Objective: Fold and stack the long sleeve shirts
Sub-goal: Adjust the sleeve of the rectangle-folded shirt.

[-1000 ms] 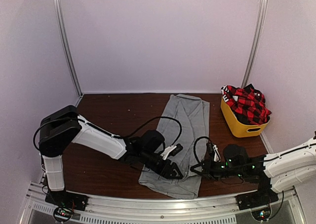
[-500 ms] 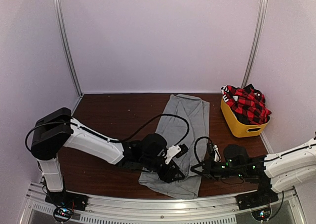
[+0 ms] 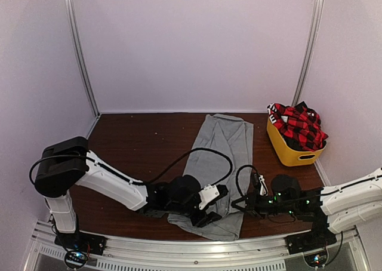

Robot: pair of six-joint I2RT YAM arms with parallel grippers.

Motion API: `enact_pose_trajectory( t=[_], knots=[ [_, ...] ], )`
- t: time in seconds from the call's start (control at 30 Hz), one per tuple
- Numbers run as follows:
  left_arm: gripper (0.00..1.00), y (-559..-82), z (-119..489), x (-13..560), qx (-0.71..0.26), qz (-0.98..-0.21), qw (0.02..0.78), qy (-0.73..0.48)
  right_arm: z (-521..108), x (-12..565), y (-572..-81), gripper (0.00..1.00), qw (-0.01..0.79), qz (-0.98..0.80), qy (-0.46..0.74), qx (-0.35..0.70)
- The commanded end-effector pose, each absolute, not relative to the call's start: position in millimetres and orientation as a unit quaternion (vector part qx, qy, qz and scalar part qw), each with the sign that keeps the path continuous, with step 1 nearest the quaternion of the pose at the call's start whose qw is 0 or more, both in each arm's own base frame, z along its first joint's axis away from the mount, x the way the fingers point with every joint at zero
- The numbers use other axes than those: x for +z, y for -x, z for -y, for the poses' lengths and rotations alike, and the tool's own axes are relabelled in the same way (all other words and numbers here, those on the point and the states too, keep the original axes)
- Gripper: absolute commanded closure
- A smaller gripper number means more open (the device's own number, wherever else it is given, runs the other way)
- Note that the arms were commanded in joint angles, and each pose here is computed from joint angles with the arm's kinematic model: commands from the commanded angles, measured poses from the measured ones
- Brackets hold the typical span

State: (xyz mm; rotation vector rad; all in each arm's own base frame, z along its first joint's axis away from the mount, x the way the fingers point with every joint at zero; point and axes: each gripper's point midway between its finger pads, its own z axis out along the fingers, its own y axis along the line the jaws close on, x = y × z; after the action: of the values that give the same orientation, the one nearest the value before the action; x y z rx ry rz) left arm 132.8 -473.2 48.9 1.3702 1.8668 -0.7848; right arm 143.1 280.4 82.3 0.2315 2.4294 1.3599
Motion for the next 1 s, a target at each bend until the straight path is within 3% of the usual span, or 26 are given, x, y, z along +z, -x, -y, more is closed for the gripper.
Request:
enact_pose_trajectory(
  t=[0.0, 0.3, 0.43, 0.8, 0.97],
  knots=[
    [0.37, -131.2, 490.0, 74.3, -0.306, -0.676, 0.402, -0.537, -283.1, 90.7, -147.0, 1.00, 0.182, -0.850, -0.088, 0.486],
    [0.37, -127.8, 499.9, 62.0, -0.283, -0.665, 0.418, -0.550, -283.5, 90.0, -146.9, 1.00, 0.181, -0.850, -0.089, 0.486],
    [0.42, -131.5, 502.9, 57.4, -0.265, -0.668, 0.429, -0.547, -282.9, 89.5, -146.8, 1.00, 0.182, -0.850, -0.089, 0.486],
    [0.79, -142.4, 494.5, 56.3, -0.233, -0.682, 0.445, -0.531, -280.9, 85.2, -145.7, 1.00, 0.180, -0.852, -0.090, 0.483],
    [1.00, -140.9, 493.2, 54.7, -0.228, -0.683, 0.437, -0.540, -279.4, 81.7, -145.3, 1.00, 0.179, -0.855, -0.091, 0.478]
  ],
)
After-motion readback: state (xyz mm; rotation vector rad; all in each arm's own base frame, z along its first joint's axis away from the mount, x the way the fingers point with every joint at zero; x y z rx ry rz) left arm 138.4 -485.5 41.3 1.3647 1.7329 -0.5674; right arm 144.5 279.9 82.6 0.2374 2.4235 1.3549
